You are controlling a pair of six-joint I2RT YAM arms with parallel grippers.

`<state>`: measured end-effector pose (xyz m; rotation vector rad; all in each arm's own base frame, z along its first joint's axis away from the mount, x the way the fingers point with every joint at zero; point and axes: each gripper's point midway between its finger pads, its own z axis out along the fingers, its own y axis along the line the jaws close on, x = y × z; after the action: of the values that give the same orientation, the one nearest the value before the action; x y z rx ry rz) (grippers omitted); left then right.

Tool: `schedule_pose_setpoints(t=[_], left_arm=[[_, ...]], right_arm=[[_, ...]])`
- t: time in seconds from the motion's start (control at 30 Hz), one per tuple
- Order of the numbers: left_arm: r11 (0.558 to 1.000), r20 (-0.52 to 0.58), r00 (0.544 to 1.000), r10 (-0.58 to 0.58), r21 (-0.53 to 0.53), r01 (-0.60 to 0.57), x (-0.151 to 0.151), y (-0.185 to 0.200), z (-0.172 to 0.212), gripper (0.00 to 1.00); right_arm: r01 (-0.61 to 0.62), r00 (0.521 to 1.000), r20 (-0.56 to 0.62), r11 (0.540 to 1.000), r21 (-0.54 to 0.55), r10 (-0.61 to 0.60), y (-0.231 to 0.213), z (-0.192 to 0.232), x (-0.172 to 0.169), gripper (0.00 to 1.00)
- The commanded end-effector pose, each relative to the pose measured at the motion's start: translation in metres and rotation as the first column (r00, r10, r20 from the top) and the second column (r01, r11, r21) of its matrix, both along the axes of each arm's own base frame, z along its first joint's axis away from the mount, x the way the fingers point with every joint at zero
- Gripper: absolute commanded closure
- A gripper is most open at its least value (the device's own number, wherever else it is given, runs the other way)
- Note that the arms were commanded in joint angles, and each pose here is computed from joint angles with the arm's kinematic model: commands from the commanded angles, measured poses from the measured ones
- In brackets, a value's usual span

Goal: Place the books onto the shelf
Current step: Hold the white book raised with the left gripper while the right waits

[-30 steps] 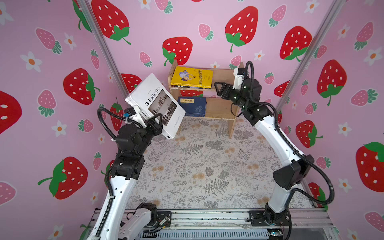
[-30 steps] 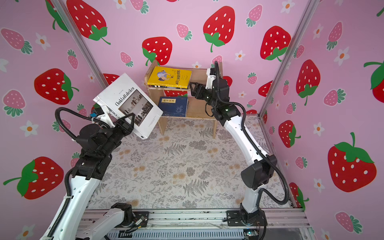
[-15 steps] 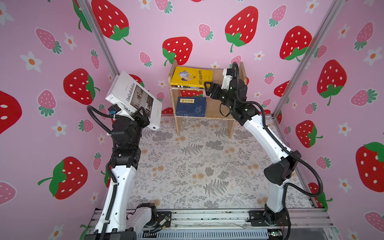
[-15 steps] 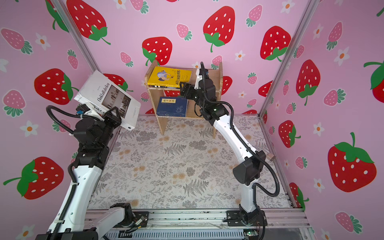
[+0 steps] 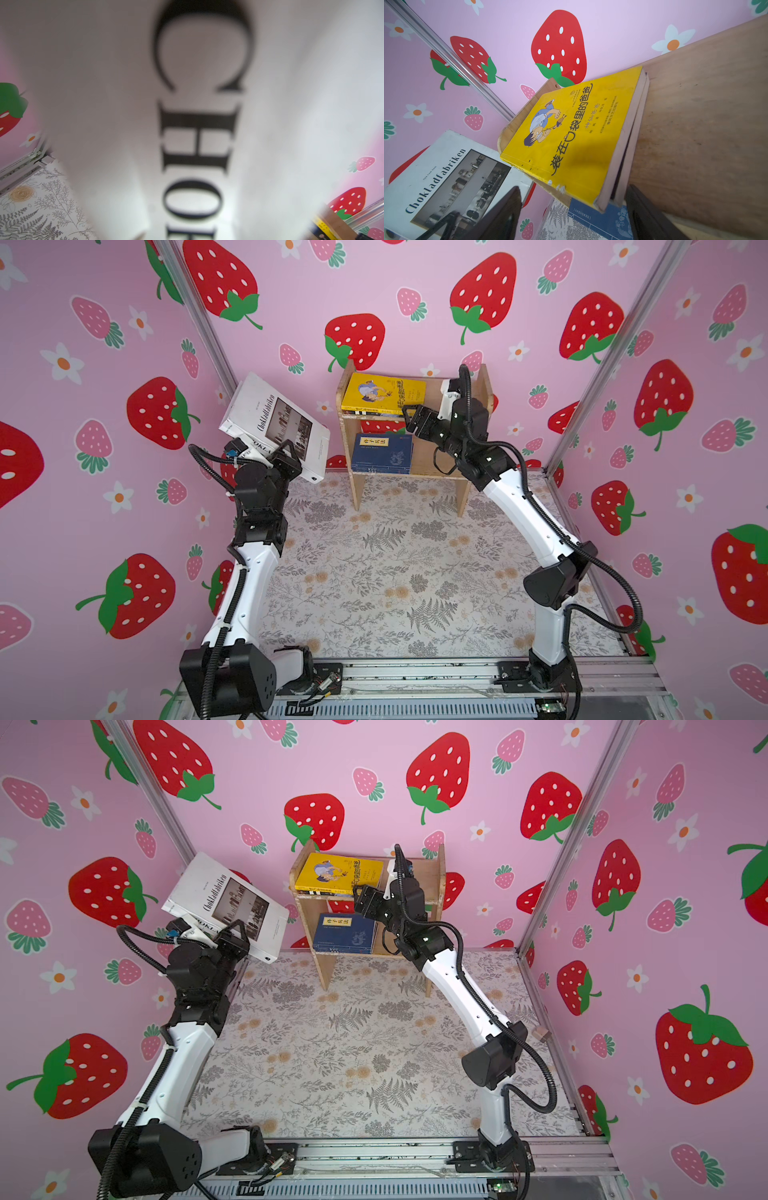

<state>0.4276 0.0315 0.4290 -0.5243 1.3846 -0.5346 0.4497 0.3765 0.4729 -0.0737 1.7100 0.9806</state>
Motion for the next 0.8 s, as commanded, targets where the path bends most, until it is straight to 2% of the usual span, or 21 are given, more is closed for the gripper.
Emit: schedule_pose_setpoints(t=[0.0,0.17,0.23,0.43,0.6,0.77], left_arm=[[1.0,0.18,0.983,-0.026,-0.001,0.027,-0.01,-0.004,0.053,0.9],[0.998,0.204,0.977,-0.068,0.005,0.068,-0.004,-0.013,0.058,0.91],[0.997,0.202,0.976,-0.077,0.012,0.076,-0.002,-0.016,0.057,0.91],[0.996,0.2,0.976,-0.086,0.018,0.084,0.001,-0.019,0.057,0.91],[0.996,0.202,0.975,-0.094,0.017,0.093,0.007,-0.022,0.057,0.91],[0.991,0.197,0.972,-0.131,0.025,0.129,0.012,-0.028,0.056,0.91]], right_arm=[[-0.061,0.995,-0.075,0.998,0.027,0.063,0.009,-0.013,-0.012,0.2],[-0.129,0.99,-0.052,0.99,0.064,0.132,0.022,-0.005,-0.02,0.21],[-0.116,0.992,-0.035,0.991,0.06,0.118,0.02,-0.001,-0.02,0.22],[0.002,0.996,0.086,1.0,-0.005,-0.002,0.0,0.029,-0.03,0.23],[0.129,0.976,0.182,0.991,-0.035,-0.12,-0.018,0.053,-0.036,0.23],[0.211,0.953,0.228,0.977,-0.035,-0.197,-0.032,0.065,-0.033,0.22]])
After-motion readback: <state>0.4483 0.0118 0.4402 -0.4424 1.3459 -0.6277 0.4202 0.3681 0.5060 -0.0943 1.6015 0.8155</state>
